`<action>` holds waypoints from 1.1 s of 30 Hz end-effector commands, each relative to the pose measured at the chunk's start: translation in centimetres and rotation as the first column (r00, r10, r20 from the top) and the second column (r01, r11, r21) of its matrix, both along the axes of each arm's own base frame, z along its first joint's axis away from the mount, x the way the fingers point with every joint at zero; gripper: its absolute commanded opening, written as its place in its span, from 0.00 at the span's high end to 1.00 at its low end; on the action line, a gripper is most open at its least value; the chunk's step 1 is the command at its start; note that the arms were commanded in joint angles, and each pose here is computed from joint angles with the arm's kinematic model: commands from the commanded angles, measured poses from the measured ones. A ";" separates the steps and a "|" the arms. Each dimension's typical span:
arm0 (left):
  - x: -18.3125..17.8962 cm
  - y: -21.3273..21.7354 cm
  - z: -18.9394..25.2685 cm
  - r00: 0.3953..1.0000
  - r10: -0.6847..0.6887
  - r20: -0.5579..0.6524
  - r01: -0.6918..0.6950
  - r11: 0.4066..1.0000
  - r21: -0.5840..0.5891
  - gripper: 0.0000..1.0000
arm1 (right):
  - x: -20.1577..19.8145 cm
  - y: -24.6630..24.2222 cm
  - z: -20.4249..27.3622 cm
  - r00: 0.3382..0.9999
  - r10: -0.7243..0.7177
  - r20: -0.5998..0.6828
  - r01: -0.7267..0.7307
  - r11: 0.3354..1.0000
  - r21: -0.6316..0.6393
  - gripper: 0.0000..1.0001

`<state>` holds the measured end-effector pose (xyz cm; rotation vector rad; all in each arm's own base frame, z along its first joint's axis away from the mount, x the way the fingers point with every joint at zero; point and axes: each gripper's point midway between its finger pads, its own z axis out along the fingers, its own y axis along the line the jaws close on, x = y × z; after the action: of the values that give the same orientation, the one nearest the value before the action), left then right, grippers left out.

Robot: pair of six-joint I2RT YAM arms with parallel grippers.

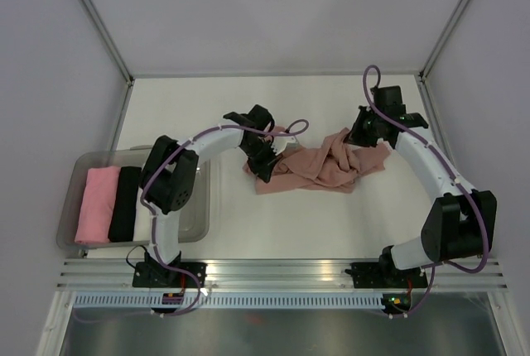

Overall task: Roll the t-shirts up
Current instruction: Flatten the tshirt

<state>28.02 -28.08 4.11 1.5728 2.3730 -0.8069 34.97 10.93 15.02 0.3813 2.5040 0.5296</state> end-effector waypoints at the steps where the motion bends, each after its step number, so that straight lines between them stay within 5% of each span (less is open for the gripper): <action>1: 1.9 1.0 4.9 0.988 0.046 0.146 -0.043 0.999 -0.020 0.98 | 2.7 -2.7 4.2 0.992 -0.059 0.111 0.064 0.997 -0.035 1.00; 5: 8.5 4.5 14.1 0.895 0.237 0.378 -0.205 0.971 -0.123 0.98 | 5.8 -8.9 10.8 0.945 -0.202 0.258 0.215 0.976 -0.023 1.00; 10: 16.1 9.7 28.1 0.618 0.413 0.669 -0.325 0.909 -0.261 0.98 | 9.7 -12.6 17.6 0.886 -0.268 0.378 0.295 0.955 -0.015 1.00; 16: 17.1 12.8 39.7 0.344 0.465 0.816 -0.321 0.875 -0.364 0.98 | 10.3 -13.8 28.0 0.766 -0.305 0.566 0.330 0.942 0.062 1.00; 19: 16.2 15.3 41.6 0.274 0.470 0.839 -0.349 0.862 -0.368 0.98 | 8.0 -15.2 29.8 0.727 -0.320 0.607 0.376 0.926 0.038 1.00; 22: 15.0 16.6 39.5 0.320 0.439 0.840 -0.380 0.871 -0.310 0.98 | 5.2 -15.8 28.2 0.740 -0.323 0.590 0.406 0.914 -0.009 1.00; 28: 10.4 16.5 28.9 0.569 0.378 0.730 -0.389 0.906 -0.166 0.98 | -0.9 -14.8 18.6 0.827 -0.370 0.424 0.426 0.904 -0.042 1.00; 33: 7.2 14.3 18.0 0.780 0.366 0.507 -0.361 0.926 -0.113 0.98 | -2.1 -14.0 9.2 0.877 -0.402 0.263 0.425 0.905 -0.035 0.99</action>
<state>37.27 -12.10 25.82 1.0397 2.0789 -0.0867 32.09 -2.91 27.28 0.6878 2.0895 0.2571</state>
